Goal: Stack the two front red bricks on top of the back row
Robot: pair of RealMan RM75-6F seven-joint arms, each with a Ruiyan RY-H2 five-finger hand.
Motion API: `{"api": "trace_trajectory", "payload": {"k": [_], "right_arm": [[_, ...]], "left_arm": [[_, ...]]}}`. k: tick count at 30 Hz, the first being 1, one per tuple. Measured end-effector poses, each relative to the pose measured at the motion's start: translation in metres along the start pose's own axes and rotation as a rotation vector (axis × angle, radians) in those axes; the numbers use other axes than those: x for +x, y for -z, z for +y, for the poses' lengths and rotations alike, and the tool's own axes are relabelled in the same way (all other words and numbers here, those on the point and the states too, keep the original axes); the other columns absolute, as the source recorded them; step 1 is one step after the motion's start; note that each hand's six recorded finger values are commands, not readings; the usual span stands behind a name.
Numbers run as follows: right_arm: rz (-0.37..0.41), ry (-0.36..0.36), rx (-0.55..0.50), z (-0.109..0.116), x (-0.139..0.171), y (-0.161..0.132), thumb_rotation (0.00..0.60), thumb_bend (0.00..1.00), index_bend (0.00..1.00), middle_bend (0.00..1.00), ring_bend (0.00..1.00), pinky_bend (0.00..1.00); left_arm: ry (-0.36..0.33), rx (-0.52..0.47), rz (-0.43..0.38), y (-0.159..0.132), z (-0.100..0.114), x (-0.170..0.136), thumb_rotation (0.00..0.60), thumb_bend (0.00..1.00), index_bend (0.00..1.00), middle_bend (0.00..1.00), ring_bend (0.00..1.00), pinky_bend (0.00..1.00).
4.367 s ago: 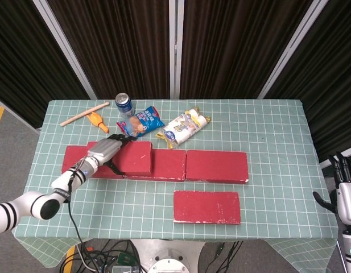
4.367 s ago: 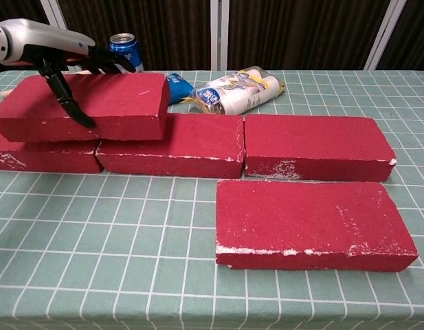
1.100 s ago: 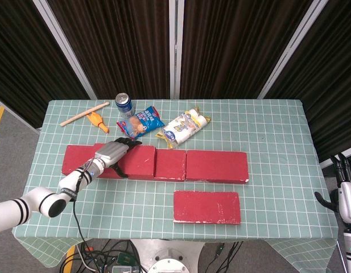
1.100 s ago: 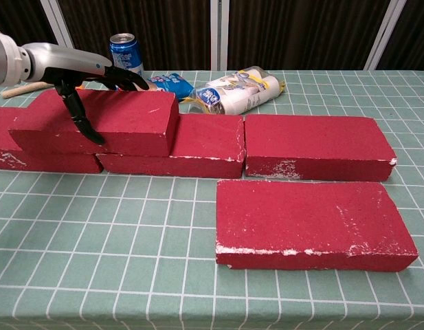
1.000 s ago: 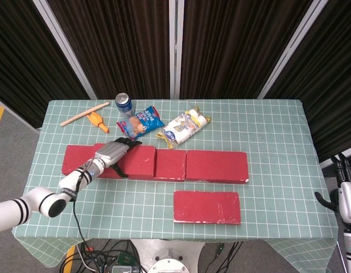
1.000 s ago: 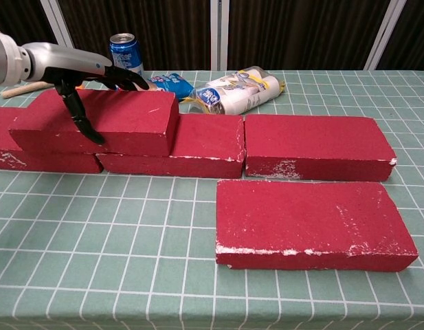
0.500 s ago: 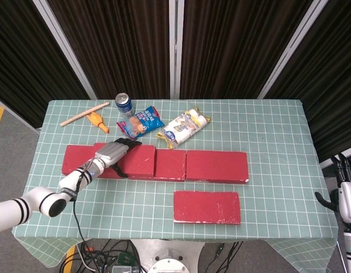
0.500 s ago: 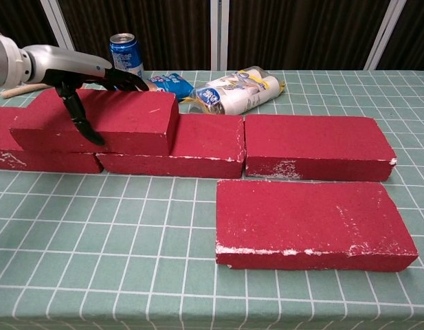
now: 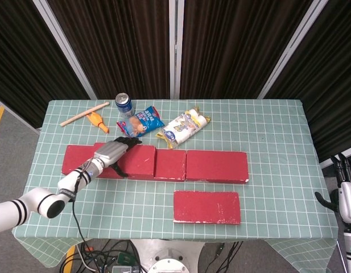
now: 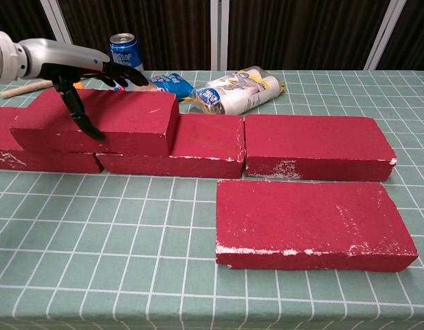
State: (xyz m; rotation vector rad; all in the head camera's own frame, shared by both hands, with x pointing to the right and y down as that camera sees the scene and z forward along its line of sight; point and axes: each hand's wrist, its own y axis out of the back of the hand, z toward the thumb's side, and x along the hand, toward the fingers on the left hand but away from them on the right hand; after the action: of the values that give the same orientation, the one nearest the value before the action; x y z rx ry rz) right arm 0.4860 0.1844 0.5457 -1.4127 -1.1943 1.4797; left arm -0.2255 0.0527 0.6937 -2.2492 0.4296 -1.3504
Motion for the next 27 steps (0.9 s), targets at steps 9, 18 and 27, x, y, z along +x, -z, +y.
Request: {"api": "trace_trajectory", "payload": {"k": [9, 18, 27], "right_arm": [[0.069, -0.005, -0.020, 0.010, 0.006, -0.015, 0.600, 0.09, 0.00, 0.00, 0.00, 0.00], [0.252, -0.124, -0.056, 0.012, 0.020, -0.061, 0.600, 0.00, 0.00, 0.00, 0.00, 0.00], [0.401, -0.332, -0.046, -0.026, 0.024, -0.111, 0.600, 0.00, 0.00, 0.00, 0.00, 0.00]], "left_arm": [[-0.085, 0.019, 0.007, 0.004, 0.018, -0.036, 0.600, 0.03, 0.05, 0.00, 0.00, 0.00], [-0.349, 0.095, 0.182, 0.050, 0.035, -0.117, 0.600, 0.02, 0.05, 0.00, 0.00, 0.00], [-0.448, 0.094, 0.471, 0.109, -0.005, -0.219, 0.600, 0.02, 0.05, 0.00, 0.00, 0.00]]}}
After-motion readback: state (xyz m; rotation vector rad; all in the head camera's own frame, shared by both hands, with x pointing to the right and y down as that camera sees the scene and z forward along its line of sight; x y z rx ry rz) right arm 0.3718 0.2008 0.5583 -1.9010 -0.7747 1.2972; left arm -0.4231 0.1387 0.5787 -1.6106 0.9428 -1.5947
